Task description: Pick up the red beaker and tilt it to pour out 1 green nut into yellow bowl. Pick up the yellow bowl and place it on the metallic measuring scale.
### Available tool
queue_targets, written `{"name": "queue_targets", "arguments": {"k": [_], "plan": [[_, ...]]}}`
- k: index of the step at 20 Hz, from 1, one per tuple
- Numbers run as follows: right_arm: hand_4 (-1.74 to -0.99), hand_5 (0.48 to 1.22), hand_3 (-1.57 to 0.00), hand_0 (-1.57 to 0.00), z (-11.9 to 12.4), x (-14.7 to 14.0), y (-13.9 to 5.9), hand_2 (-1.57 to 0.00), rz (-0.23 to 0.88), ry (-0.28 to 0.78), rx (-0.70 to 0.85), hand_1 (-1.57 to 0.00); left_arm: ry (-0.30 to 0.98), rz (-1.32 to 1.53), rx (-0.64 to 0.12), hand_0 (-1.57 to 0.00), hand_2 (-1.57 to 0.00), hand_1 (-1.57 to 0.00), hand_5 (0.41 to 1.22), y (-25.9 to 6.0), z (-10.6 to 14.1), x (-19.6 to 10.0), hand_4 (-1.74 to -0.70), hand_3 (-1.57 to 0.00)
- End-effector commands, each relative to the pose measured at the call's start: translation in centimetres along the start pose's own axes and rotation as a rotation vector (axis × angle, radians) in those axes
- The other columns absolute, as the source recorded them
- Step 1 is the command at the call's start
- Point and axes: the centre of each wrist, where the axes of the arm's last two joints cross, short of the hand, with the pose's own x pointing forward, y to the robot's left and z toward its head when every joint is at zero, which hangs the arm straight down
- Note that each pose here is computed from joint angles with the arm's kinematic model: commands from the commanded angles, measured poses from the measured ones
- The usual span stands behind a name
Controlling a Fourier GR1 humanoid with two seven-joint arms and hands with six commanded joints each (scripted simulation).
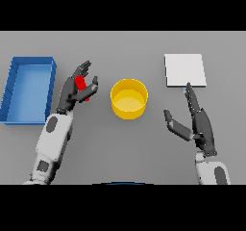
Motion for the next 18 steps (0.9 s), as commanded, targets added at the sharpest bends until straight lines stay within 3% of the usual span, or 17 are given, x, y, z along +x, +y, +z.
{"name": "queue_targets", "arguments": {"k": [1, 3, 5, 7, 10, 13, 18], "plan": [[-1.236, 0.647, 0.0, 0.0, 0.2, 0.0, -0.2, 0.0, 0.002, -0.009, -0.003, 0.0, -0.009, 0.006, 0.017, -0.38, -0.46, -0.41, 0.874, -0.3, 0.0, -0.3, -1.41, -0.52], [-1.239, 0.648, 0.0, 0.0, 0.4, -0.3, -0.3, 0.0, -0.01, 0.002, 0.001, 0.0, 0.005, -0.054, 0.05, -0.76, -0.84, -0.78, 0.999, -0.7, -0.4, -0.1, -1.52, -0.88], [-1.239, 0.648, 0.0, 0.0, 0.5, -0.2, -0.1, 0.0, -0.004, 0.006, 0.006, 0.0, -0.024, -0.11, 0.038, -1.05, -1.11, -1.07, 1.079, -1.0, -0.3, 0.0, -1.59, -1.06], [-1.242, 0.65, 0.0, 0.0, 0.4, 0.3, -0.1, 0.0, -0.007, -0.011, 0.008, 0.0, -0.031, -0.105, 0.032, -1.24, -1.27, -1.25, 1.13, -1.1, -0.3, 0.0, -1.64, -1.15], [-1.255, 0.644, 0.0, 0.0, 0.1, -0.1, 0.1, 0.0, -0.03, -0.003, 0.01, 0.0, -0.032, -0.105, 0.026, -1.4, -1.42, -1.41, 1.174, -1.7, -0.3, 0.0, -1.54, -1.36], [-1.248, 0.645, 0.0, 0.0, 0.2, -0.4, 0.0, 0.0, -0.018, 0.001, 0.01, 0.0, -0.073, -0.004, 0.019, -1.48, -1.49, -1.49, 1.157, -0.7, -0.4, 0.7, -1.64, -1.46], [-1.228, 0.645, 0.0, 0.0, 0.1, -0.2, 0.1, 0.0, 0.009, -0.012, 0.005, 0.0, -0.129, 0.04, -0.006, -1.54, -1.55, -1.54, 1.132, 0.0, -0.9, 4.0, -1.71, -1.54]]}}
